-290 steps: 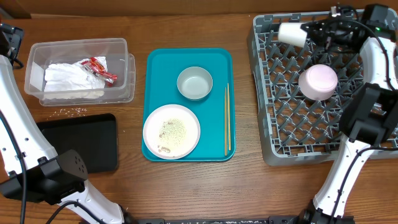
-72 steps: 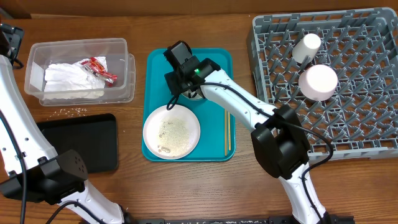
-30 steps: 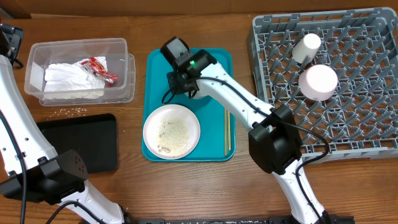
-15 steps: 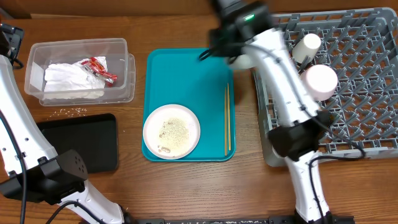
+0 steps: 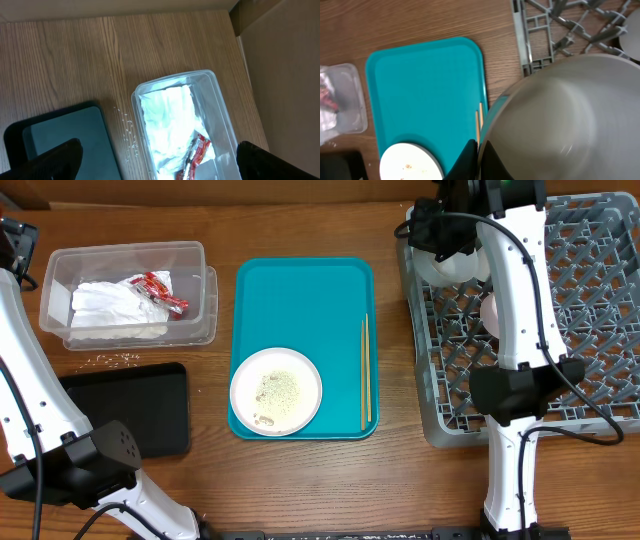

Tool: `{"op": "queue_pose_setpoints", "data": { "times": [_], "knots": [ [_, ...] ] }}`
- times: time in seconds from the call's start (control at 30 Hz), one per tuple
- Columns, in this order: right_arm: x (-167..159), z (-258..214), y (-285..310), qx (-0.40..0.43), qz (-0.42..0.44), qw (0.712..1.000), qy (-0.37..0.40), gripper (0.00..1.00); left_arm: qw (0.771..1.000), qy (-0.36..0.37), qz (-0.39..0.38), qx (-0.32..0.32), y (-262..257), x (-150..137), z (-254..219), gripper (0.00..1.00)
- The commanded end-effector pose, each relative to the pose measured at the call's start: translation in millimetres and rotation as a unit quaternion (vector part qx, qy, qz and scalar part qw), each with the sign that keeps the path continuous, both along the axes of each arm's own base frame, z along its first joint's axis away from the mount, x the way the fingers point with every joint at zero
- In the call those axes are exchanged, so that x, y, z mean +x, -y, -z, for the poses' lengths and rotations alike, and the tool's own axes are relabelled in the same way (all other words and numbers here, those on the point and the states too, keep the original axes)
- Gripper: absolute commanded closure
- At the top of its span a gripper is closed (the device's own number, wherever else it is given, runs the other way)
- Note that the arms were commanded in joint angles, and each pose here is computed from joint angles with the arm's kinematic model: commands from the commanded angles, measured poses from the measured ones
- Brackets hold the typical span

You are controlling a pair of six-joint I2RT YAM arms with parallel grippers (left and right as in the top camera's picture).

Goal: Sort waste into correct bins and load items into the dishwasher
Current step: 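Lift the white bowl and carry it to the rack's front right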

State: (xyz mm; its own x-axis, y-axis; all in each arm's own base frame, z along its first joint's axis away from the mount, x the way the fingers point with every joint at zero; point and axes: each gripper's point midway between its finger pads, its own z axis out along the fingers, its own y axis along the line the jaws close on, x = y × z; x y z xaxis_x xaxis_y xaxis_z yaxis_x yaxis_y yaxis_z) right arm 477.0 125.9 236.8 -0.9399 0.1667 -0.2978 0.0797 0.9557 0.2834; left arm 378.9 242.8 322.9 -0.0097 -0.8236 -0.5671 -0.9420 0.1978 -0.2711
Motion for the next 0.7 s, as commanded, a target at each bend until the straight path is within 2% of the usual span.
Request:
{"op": "queue_pose_setpoints", "data": {
  "times": [0.0, 0.2, 0.37, 0.5, 0.67],
  "knots": [
    [-18, -61, 12, -0.006, -0.011, 0.997, 0.073, 0.96, 1.000, -0.008, 0.002, 0.005, -1, 2, 3, 0.00],
    [-48, -95, 66, -0.063, 0.033, 0.993, 0.098, 0.96, 1.000, -0.008, 0.002, 0.004, -1, 2, 3, 0.00],
    [-76, -79, 121, -0.053, 0.089, 0.994, 0.044, 0.96, 1.000, -0.008, 0.002, 0.005, -1, 2, 3, 0.00],
    [-91, -56, 123, 0.055, 0.043, 0.998, -0.001, 0.96, 1.000, -0.008, 0.002, 0.005, -1, 2, 3, 0.00],
    [-99, -47, 106, 0.217, -0.055, 0.975, 0.010, 0.96, 1.000, -0.008, 0.002, 0.005, -1, 2, 3, 0.00]
  ]
}}
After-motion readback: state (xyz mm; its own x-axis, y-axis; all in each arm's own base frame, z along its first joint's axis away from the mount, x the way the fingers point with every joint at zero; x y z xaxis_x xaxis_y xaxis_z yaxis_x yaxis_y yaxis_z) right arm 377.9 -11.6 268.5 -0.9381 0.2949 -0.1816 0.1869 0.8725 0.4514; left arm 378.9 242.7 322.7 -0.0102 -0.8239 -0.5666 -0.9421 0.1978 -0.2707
